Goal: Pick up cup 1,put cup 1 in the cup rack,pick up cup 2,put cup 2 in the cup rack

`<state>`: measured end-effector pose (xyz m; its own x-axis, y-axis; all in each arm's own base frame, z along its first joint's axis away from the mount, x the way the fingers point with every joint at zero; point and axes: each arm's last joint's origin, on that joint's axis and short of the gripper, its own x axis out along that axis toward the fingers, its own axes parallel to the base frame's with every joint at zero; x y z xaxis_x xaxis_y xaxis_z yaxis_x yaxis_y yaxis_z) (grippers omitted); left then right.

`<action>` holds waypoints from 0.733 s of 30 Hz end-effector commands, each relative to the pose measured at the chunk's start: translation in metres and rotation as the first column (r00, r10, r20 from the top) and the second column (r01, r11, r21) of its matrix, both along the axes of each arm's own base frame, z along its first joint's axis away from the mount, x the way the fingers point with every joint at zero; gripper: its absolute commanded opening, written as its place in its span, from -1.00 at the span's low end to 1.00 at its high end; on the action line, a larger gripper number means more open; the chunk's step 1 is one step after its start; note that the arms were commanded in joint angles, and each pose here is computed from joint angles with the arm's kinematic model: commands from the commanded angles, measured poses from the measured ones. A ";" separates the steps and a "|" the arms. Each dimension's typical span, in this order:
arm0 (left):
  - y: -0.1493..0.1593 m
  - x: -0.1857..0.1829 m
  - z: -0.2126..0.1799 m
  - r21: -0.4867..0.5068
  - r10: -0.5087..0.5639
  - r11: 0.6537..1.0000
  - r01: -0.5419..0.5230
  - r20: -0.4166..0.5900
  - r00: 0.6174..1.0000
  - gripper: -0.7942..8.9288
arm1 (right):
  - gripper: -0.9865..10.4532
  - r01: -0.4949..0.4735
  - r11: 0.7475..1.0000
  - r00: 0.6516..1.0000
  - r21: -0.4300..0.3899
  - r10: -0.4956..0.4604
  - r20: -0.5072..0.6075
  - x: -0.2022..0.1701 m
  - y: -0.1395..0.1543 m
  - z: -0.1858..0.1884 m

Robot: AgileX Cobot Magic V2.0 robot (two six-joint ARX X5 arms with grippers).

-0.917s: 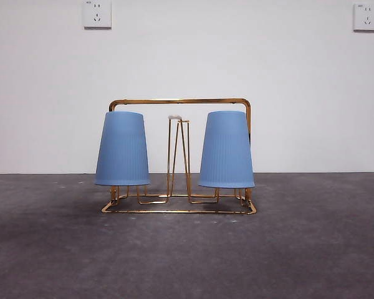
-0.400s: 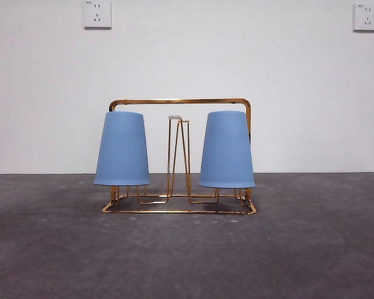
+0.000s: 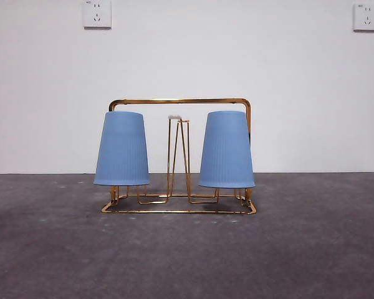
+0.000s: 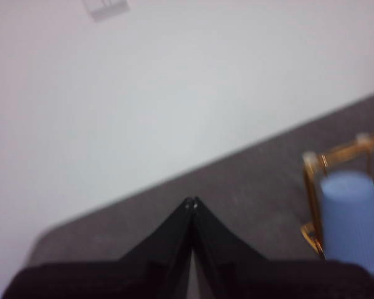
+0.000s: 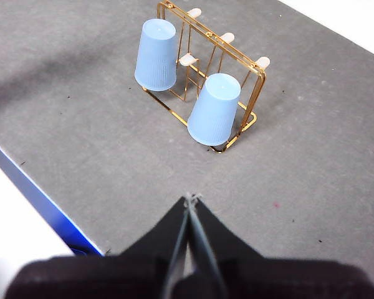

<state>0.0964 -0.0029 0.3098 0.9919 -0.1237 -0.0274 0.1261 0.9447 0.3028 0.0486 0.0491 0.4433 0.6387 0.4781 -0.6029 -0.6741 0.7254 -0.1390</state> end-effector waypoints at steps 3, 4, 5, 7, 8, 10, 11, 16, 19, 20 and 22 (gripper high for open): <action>0.001 0.002 -0.063 -0.078 0.009 0.997 -0.011 -0.030 0.999 -0.84 | -0.82 0.007 1.000 1.000 -0.011 -0.007 -0.021 -0.001 -0.001 -0.002; 0.001 0.002 -0.073 -0.091 0.013 0.996 -0.016 -0.038 0.999 -0.84 | -0.82 0.007 1.000 1.000 -0.011 -0.007 -0.021 -0.001 -0.001 -0.002; 0.001 0.002 -0.084 -0.101 0.016 0.995 -0.021 -0.052 0.998 -0.84 | -0.82 0.007 1.000 1.000 -0.011 -0.007 -0.021 -0.001 -0.001 -0.002; 0.001 0.001 -0.101 -0.104 0.019 0.994 -0.026 -0.072 0.997 -0.84 | -0.82 0.007 1.000 1.000 -0.011 -0.007 -0.021 -0.001 -0.001 -0.002; 0.001 0.001 -0.109 -0.108 0.024 0.994 -0.033 -0.080 0.997 -0.84 | -0.82 0.007 1.000 1.000 -0.012 -0.007 -0.021 -0.001 -0.001 -0.002; 0.002 0.000 -0.121 -0.128 0.049 0.990 -0.061 -0.092 0.995 -0.84 | -0.82 0.007 1.000 1.000 -0.011 -0.007 -0.021 -0.001 -0.001 -0.002; 0.002 0.000 -0.128 -0.138 0.063 0.987 -0.077 -0.102 0.993 -0.84 | -0.82 0.007 1.000 1.000 -0.011 -0.007 -0.021 -0.001 -0.001 -0.002; 0.003 -0.002 -0.148 -0.177 0.092 0.978 -0.113 -0.121 0.988 -0.84 | -0.82 0.007 1.000 1.000 -0.011 -0.007 -0.021 -0.001 -0.001 -0.002; 0.003 -0.001 -0.159 -0.208 0.092 0.970 -0.127 -0.171 0.981 -0.84 | -0.82 0.007 1.000 1.000 -0.012 -0.007 -0.021 -0.001 -0.001 -0.002; 0.003 -0.001 -0.160 -0.218 0.091 0.967 -0.130 -0.180 0.979 -0.84 | -0.82 0.007 1.000 1.000 -0.011 -0.007 -0.021 -0.001 -0.001 -0.002; 0.003 -0.001 -0.160 -0.228 0.092 0.965 -0.132 -0.177 0.980 -0.84 | -0.82 0.007 1.000 1.000 -0.011 -0.007 -0.021 -0.001 -0.001 -0.002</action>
